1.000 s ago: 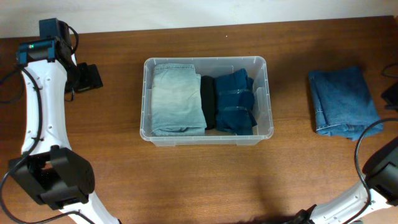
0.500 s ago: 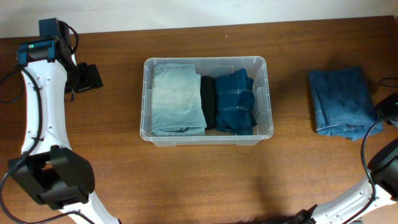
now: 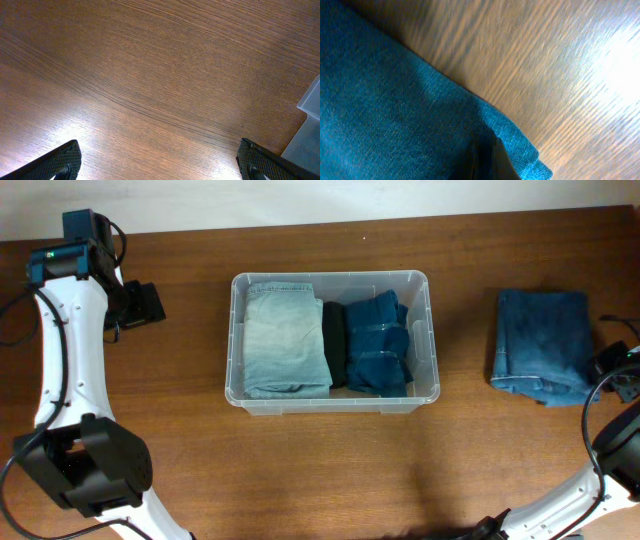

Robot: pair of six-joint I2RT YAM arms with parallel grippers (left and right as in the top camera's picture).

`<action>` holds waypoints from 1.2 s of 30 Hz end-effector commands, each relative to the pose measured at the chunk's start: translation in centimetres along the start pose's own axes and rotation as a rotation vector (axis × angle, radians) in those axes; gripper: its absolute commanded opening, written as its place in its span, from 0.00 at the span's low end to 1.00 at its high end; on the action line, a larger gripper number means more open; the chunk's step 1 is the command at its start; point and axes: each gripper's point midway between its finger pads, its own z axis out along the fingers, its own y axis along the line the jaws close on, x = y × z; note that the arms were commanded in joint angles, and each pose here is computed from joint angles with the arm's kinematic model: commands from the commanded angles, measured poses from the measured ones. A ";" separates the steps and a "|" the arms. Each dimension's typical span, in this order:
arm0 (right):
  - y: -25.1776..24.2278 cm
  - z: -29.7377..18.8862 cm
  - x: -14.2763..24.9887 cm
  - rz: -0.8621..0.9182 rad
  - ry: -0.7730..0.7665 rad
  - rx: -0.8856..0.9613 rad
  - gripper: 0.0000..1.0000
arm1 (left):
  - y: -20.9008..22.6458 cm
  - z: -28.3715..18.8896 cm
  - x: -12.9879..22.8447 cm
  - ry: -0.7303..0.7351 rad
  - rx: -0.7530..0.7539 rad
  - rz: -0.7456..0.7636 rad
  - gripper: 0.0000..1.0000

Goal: Pack container

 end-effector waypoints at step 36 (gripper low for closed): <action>6.4 -9.7 -3.6 -0.381 -0.259 -0.208 0.75 | 0.2 -1.4 -0.4 -0.038 -0.001 -0.002 0.99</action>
